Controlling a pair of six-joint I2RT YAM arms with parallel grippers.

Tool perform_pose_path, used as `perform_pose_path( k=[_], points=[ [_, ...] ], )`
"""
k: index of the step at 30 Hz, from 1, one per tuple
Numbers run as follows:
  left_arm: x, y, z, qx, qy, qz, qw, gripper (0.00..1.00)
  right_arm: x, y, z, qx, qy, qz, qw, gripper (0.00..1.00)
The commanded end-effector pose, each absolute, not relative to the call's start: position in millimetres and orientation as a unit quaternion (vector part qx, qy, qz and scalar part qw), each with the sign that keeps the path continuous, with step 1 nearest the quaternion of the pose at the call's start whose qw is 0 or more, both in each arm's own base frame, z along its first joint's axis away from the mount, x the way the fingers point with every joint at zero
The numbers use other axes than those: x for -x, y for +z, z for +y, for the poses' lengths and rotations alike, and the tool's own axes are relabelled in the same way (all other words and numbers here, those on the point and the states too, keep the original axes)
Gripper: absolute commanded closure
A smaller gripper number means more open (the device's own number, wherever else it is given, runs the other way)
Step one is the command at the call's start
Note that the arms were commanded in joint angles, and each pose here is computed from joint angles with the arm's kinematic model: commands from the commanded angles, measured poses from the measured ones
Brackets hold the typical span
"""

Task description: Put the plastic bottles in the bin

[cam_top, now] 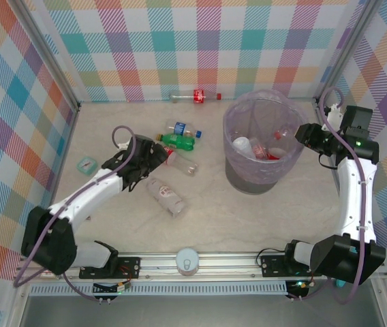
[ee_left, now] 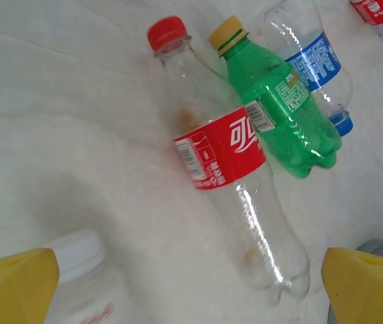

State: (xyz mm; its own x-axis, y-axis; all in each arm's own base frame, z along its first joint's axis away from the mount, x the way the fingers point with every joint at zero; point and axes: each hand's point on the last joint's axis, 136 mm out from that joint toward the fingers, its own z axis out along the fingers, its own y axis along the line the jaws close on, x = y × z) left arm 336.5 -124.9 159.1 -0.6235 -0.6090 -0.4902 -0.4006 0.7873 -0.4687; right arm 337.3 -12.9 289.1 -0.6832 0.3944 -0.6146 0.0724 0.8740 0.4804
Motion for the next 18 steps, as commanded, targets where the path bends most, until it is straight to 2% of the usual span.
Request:
perform_pose_path(
  k=[1, 4, 7, 18],
  points=[
    [-290.7, 165.2, -98.3, 0.274, -0.100, 0.902, 0.319, 0.00, -342.7, 290.2, -9.1, -0.122, 0.235, 0.885, 0.384, 0.64],
    [-263.7, 142.2, -108.7, 0.293, -0.129, 0.904, 0.284, 0.00, -343.5, 288.8, -7.7, -0.122, 0.241, 0.883, 0.383, 0.66],
    [-255.3, 115.3, -132.9, 0.308, -0.181, 0.899, 0.253, 0.00, -344.7, 290.1, -5.4, -0.120, 0.250, 0.880, 0.386, 0.66],
    [-276.3, 71.2, -185.2, 0.291, -0.210, 0.904, 0.230, 0.00, -340.2, 287.8, -4.6, -0.118, 0.247, 0.883, 0.381, 0.66]
  ],
)
